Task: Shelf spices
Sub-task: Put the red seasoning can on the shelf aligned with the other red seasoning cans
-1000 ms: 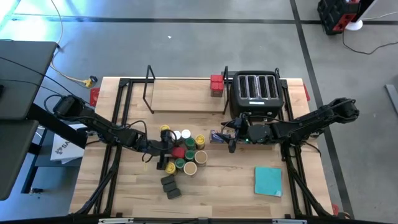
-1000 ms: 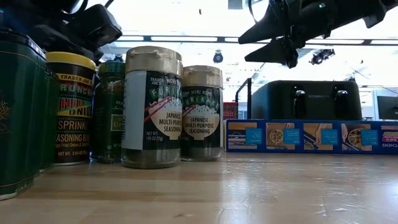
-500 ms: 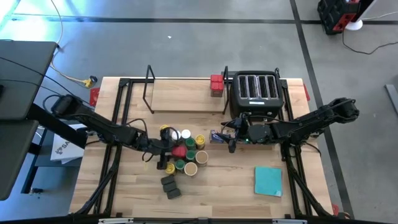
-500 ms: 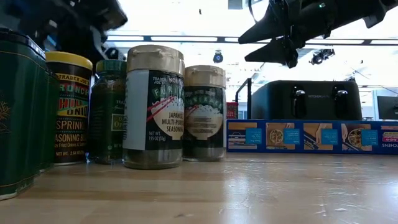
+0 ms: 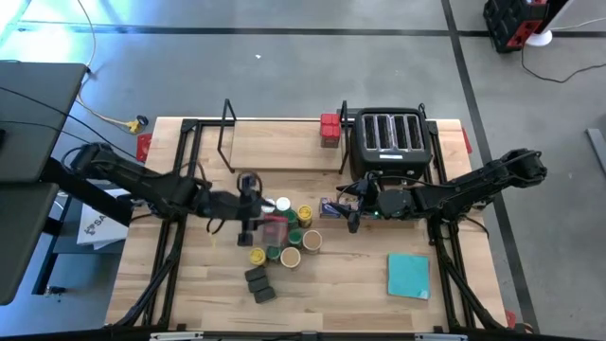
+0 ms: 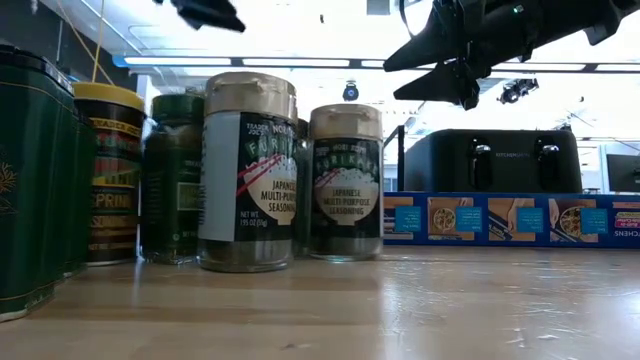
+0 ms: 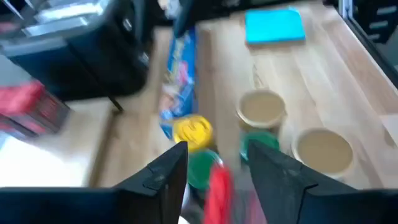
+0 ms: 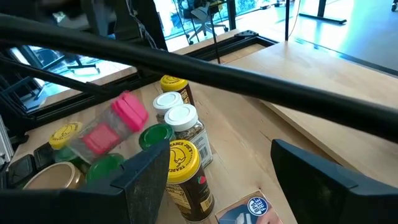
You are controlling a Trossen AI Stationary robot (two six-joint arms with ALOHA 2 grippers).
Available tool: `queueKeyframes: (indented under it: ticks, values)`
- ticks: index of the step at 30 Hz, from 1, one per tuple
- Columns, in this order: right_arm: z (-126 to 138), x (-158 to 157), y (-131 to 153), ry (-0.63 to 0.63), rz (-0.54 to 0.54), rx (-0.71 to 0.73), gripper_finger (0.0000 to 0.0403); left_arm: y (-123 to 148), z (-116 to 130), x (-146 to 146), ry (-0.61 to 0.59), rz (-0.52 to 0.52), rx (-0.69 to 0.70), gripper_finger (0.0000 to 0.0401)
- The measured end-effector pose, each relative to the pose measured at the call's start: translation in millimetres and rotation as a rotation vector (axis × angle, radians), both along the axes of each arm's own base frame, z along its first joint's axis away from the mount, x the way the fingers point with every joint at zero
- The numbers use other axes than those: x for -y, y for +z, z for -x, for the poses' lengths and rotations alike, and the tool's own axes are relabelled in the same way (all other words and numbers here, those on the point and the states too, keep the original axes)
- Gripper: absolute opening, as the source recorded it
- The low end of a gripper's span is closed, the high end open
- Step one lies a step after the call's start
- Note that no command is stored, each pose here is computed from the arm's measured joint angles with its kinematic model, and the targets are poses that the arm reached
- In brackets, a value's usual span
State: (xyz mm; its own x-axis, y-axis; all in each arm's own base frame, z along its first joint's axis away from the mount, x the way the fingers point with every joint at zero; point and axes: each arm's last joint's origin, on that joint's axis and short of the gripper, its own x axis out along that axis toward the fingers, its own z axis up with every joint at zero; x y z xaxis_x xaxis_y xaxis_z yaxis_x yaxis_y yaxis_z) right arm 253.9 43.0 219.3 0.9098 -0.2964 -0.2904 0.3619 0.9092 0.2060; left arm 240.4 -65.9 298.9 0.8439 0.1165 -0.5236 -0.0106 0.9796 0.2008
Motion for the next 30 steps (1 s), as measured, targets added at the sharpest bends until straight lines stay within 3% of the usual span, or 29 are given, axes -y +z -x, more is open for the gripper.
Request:
queueKeyframes:
  ticks: [5, 13, 24, 30]
  values:
    - [0, 0, 0, 0.001, 0.0, 0.0, 0.0275, 21, -8, -23, 0.002, -0.057, 0.039, 0.0125]
    - [0, 0, 0, 0.007, -0.007, 0.001, 0.0275, 21, -11, -42, 0.028, -0.078, 0.024, 0.0086]
    - [0, 0, 0, 0.002, -0.023, 0.006, 0.0275, 13, -2, -18, -0.055, -0.081, -0.062, 0.0084]
    - [0, 0, 0, 0.001, -0.024, 0.006, 0.0275, 6, 10, 1, -0.004, -0.111, -0.131, 0.0085]
